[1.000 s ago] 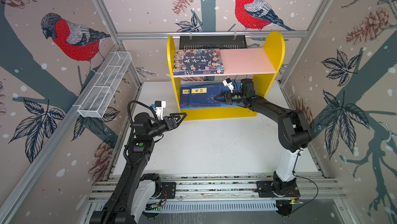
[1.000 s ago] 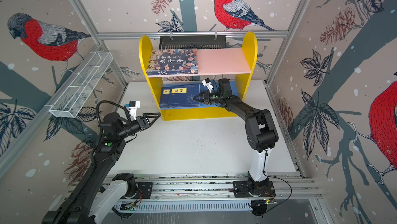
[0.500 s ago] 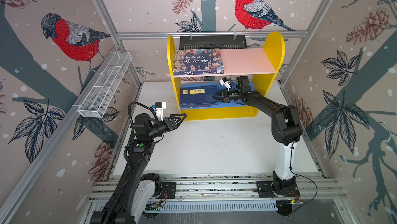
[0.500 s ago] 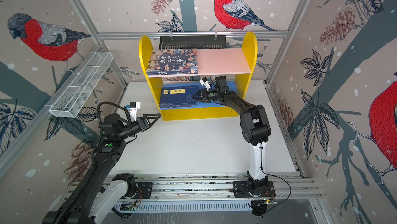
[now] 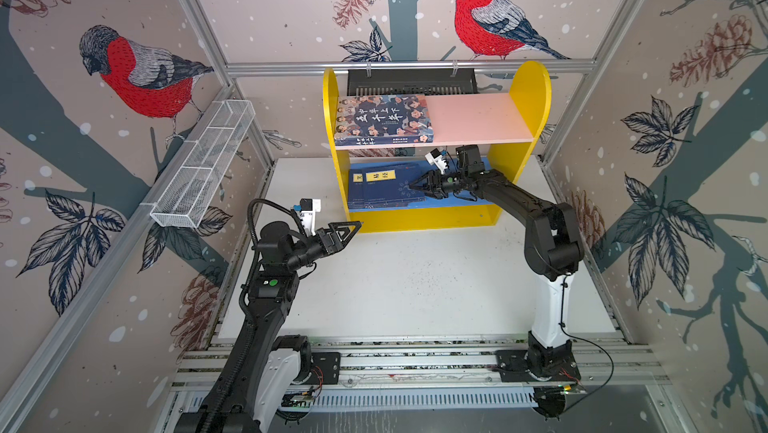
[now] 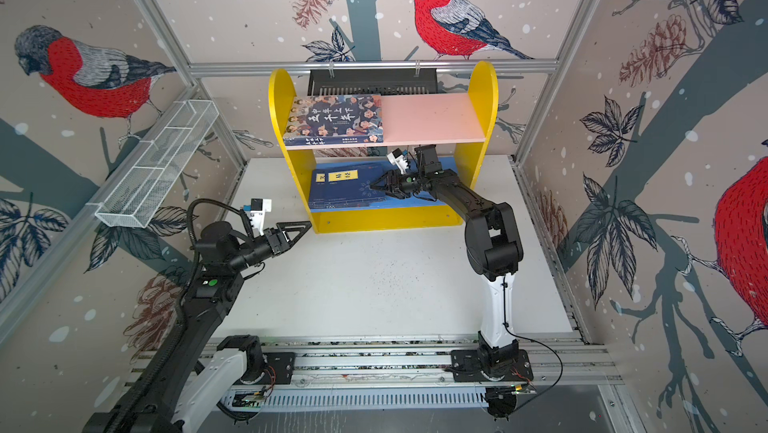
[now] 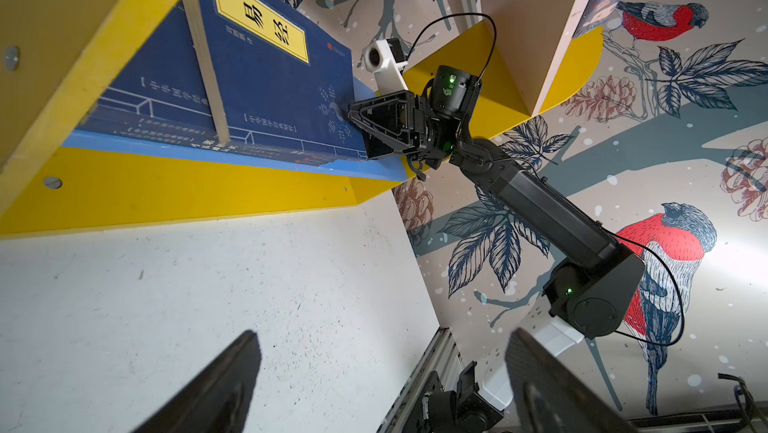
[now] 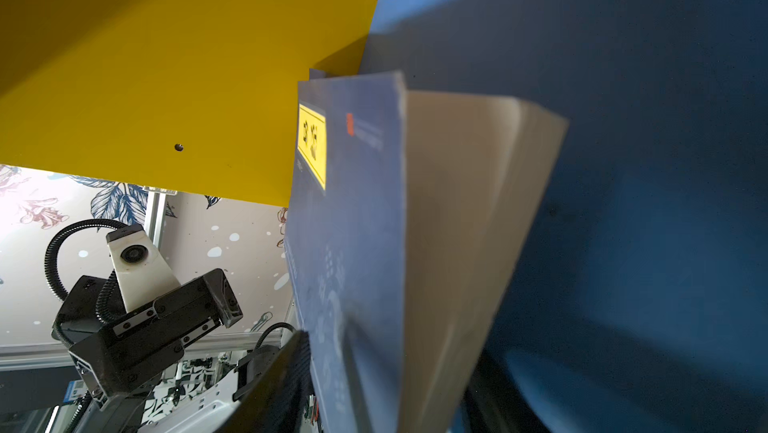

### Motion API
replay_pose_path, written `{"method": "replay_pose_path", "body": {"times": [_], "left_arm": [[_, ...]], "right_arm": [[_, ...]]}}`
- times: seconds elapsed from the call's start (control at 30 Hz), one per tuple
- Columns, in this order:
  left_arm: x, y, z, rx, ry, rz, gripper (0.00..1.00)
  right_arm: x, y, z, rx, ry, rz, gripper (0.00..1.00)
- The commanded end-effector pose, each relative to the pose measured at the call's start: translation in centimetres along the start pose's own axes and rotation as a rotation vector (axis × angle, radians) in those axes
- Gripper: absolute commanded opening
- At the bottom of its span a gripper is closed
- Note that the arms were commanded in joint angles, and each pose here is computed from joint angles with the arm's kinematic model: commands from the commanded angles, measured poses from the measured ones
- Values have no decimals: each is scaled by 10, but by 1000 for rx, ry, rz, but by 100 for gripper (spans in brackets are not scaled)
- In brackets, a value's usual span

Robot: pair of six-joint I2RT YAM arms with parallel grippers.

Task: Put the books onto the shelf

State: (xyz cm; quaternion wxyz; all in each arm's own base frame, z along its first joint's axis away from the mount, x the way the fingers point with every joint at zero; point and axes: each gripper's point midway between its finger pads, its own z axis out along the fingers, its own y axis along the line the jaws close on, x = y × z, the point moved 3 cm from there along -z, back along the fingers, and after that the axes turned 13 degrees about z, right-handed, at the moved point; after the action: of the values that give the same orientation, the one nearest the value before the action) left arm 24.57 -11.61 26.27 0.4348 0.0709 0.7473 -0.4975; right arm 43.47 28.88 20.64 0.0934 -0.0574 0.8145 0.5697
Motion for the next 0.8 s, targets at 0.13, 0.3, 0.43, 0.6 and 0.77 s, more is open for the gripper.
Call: {"method": "replay_pose_path", "body": {"times": [0.13,0.3,0.43,0.6,0.77], "left_arm": [[-3,-8,-1,39,-7,37,93],[-2,-8,-1,36,-8,33,93],[-1,-9,-2,40,-6,30,93],[-1,-8,-1,38,-6,28,93],[0,-7,-1,39,-6,25,93]], "right_arm": [[-9,11,-16,63,-132,-30,58],[-12,14,-24,100,-185,-43,56],[-11,12,-25,113,-195,-40,50],[-10,12,-26,132,-209,-47,44],[-10,13,-26,141,-220,-58,29]]}}
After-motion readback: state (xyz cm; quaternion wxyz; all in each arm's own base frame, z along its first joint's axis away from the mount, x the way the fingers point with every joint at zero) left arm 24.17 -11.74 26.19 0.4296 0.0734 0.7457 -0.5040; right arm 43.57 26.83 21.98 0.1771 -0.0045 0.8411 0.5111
